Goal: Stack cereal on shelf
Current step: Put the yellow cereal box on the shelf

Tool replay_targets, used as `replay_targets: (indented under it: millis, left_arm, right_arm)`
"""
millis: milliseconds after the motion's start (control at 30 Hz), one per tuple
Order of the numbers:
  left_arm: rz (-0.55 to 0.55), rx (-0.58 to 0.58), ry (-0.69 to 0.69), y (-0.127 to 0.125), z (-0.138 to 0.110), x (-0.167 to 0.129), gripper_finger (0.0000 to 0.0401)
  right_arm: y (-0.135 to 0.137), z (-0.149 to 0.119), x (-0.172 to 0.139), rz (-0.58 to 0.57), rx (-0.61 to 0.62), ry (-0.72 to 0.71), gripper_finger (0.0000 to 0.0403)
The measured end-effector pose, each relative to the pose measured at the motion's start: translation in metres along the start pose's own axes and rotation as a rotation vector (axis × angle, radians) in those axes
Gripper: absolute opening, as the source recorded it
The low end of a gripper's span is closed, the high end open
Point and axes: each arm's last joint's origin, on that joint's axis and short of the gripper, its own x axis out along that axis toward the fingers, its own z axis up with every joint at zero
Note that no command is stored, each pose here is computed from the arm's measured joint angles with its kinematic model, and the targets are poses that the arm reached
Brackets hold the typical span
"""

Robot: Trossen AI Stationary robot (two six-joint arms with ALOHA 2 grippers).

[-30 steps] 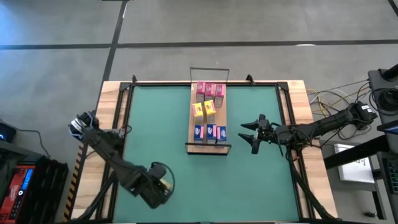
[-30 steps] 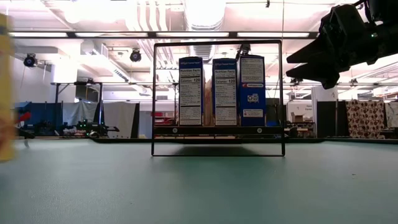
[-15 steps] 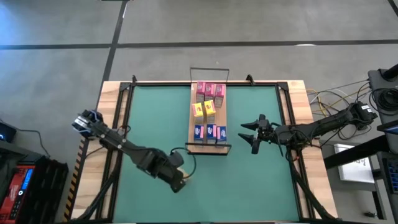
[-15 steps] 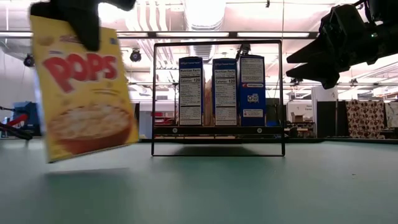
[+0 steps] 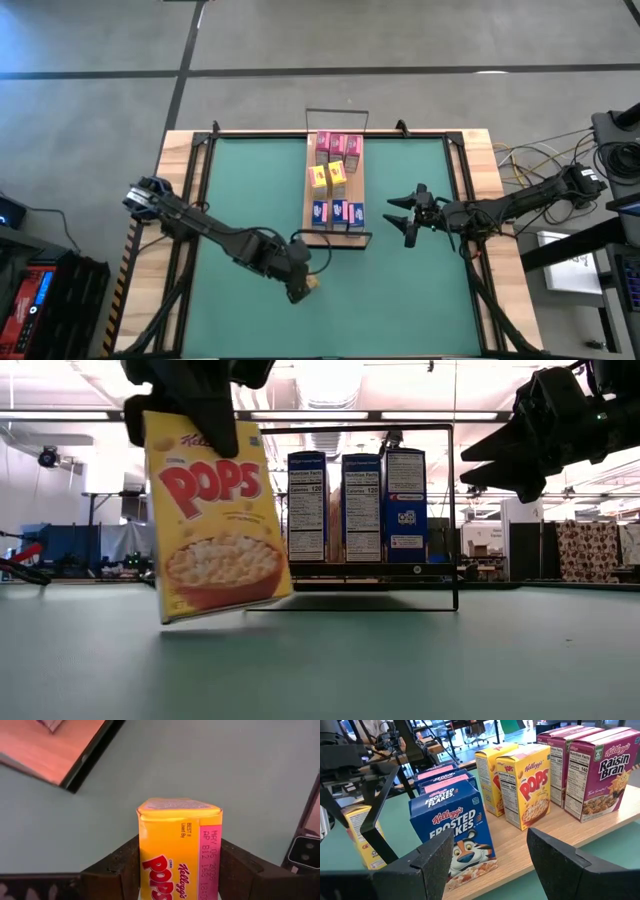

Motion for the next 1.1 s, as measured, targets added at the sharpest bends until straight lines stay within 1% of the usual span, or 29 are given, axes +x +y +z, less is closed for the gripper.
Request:
replay_targets:
  millis: [533, 833, 967, 1100]
  left_arm:
    - [-0.087, 0.096, -0.124, -0.005, 0.018, 0.0, 0.0182]
    - [-0.074, 0.131, -0.121, -0.006, 0.021, 0.011, 0.0182]
    - [-0.087, 0.139, -0.133, -0.012, 0.026, 0.009, 0.0182]
    - [-0.059, 0.166, -0.111, -0.019, 0.031, 0.012, 0.0182]
  right_arm:
    - [0.0, 0.0, 0.0, 0.0, 0.0, 0.0, 0.024]
    - [0.0, 0.0, 0.0, 0.0, 0.0, 0.0, 0.024]
    - [0.0, 0.0, 0.0, 0.001, 0.0, 0.0, 0.024]
    - [0.0, 0.0, 0.0, 0.0, 0.0, 0.0, 0.024]
